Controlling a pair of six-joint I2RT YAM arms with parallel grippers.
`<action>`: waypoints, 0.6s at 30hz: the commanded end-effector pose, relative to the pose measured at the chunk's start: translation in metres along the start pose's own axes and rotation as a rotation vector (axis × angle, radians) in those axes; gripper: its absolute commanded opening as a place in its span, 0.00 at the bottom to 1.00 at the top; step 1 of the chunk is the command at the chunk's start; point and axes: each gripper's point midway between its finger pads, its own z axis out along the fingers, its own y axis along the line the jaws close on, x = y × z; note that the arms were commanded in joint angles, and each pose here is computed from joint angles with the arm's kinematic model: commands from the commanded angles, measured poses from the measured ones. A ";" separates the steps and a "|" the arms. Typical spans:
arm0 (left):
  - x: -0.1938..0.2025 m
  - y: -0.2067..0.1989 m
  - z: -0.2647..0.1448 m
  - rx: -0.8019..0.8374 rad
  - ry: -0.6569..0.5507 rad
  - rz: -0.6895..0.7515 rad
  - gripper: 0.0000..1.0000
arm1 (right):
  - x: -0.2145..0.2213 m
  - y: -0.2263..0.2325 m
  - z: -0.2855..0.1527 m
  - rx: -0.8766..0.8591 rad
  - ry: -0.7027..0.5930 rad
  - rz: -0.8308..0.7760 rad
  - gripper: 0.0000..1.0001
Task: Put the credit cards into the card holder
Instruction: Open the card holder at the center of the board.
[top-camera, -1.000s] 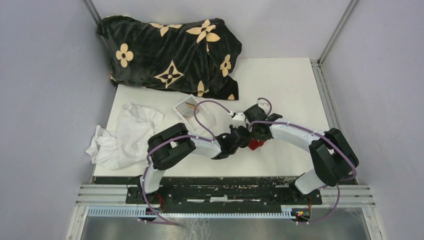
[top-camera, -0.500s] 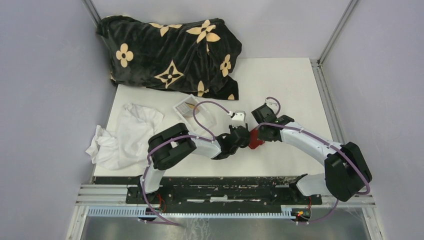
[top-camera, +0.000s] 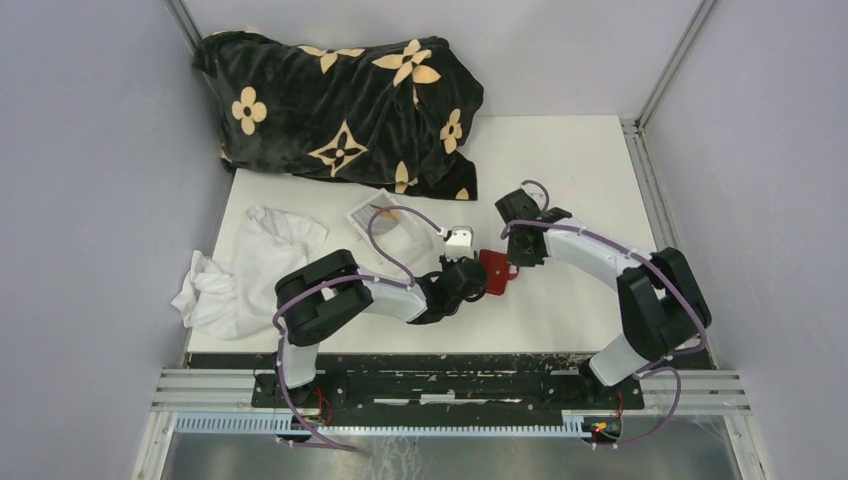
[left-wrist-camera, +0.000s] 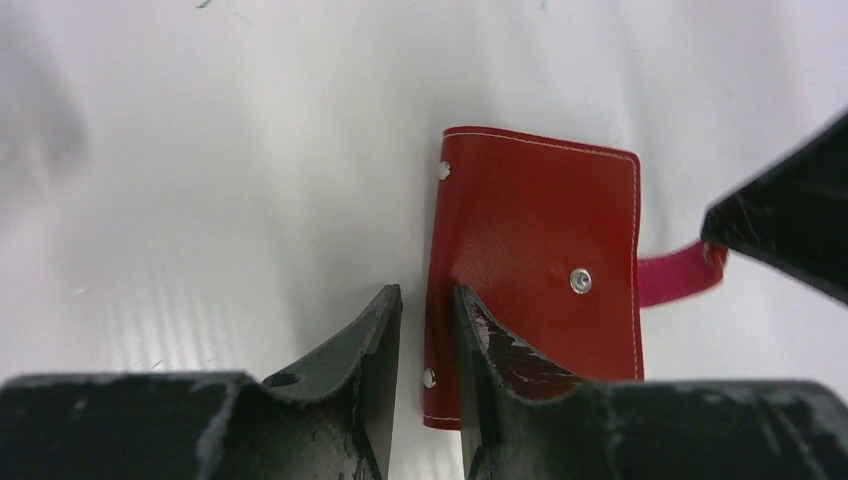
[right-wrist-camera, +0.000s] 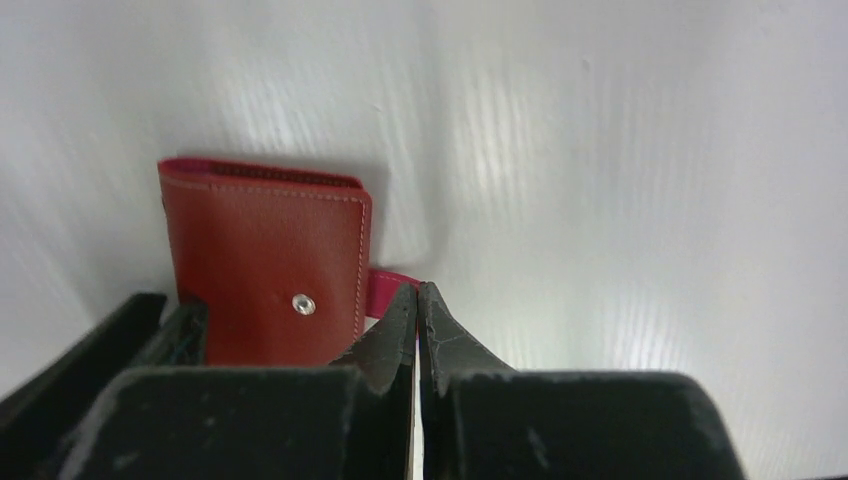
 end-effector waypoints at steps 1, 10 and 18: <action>0.055 0.091 -0.022 -0.254 0.173 0.189 0.34 | -0.041 0.035 -0.001 -0.082 -0.051 -0.020 0.01; 0.032 0.098 -0.029 -0.319 0.106 0.174 0.41 | -0.074 0.068 0.011 -0.114 -0.050 -0.067 0.01; -0.018 0.083 -0.036 -0.331 -0.001 0.151 0.59 | -0.083 0.063 0.004 -0.100 -0.084 -0.122 0.22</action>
